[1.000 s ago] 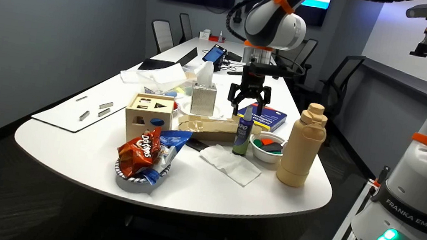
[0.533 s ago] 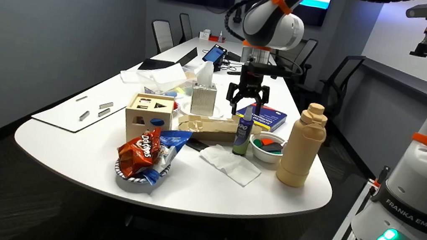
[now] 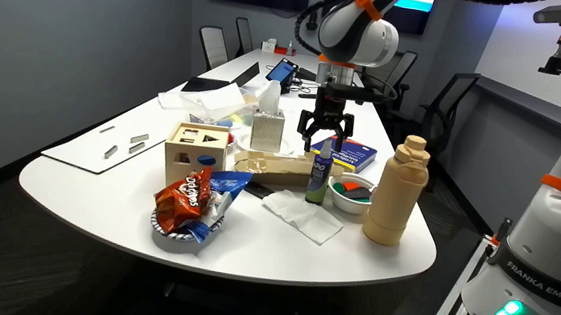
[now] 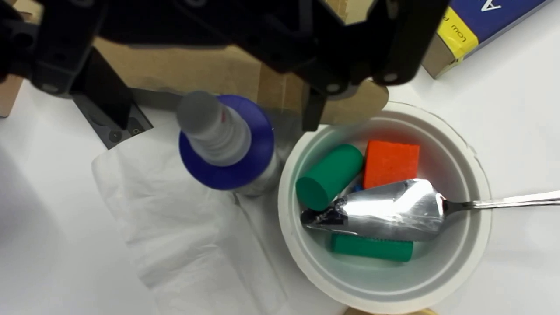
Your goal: Put the spray bottle on the left side of the tissue
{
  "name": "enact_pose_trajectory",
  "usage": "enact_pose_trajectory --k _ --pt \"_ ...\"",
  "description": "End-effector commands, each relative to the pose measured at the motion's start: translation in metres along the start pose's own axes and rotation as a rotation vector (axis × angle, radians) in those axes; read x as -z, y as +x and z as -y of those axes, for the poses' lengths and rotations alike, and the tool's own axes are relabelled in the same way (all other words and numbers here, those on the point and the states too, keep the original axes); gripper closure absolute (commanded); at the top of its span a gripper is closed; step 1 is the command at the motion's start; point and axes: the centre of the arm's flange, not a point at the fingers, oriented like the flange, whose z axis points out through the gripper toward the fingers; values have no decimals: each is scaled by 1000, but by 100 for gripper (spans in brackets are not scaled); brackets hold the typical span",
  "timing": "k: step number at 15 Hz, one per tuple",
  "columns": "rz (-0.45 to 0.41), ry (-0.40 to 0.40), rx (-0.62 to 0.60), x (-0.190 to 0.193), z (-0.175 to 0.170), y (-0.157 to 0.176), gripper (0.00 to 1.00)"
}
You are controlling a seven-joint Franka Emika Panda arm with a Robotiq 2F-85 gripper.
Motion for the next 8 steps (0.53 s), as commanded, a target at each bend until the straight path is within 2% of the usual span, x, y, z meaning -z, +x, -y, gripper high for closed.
enact_pose_trajectory --k 1,2,3,8 --pt "-1 11 1 2 -1 3 0" --pt "-1 11 1 2 -1 3 18" --pt "0 12 -1 2 -1 3 27" --pt "9 7 -2 -1 -1 2 67"
